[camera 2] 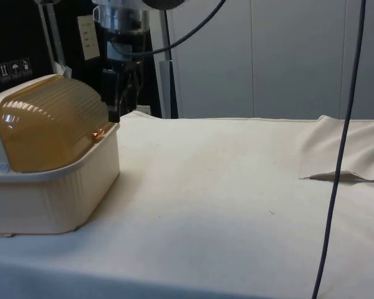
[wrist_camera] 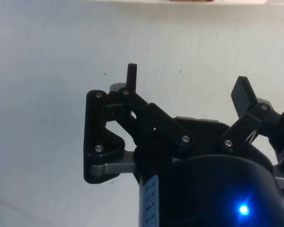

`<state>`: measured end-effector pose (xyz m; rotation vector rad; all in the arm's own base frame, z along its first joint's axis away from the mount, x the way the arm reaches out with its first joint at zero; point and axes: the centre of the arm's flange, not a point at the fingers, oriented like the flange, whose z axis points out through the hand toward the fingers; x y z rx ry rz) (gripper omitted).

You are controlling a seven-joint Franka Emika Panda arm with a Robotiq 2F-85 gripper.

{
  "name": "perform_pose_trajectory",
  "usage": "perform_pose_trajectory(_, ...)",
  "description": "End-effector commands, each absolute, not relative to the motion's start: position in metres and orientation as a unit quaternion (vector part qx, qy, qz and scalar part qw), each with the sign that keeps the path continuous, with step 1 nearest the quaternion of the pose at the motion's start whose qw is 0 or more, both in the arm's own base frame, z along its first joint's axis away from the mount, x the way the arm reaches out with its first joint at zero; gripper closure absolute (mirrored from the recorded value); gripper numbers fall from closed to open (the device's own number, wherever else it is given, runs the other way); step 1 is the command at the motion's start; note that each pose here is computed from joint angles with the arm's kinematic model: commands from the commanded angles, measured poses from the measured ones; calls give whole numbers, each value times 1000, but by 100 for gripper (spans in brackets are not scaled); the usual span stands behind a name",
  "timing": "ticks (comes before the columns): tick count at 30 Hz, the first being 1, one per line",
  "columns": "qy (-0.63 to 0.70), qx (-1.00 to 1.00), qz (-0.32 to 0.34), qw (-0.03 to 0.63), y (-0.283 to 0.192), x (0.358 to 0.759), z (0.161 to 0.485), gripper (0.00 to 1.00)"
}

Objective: Open the lid, then close it.

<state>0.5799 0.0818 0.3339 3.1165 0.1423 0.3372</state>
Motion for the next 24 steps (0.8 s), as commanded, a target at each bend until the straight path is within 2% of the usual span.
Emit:
perform_pose_trajectory(1, 44, 992, 117, 7, 81, 581, 331, 0)
perform_pose_trajectory(15, 44, 989, 141, 8, 79, 592, 303, 0)
perform_pose_trajectory(24, 43, 989, 144, 6, 79, 602, 298, 0)
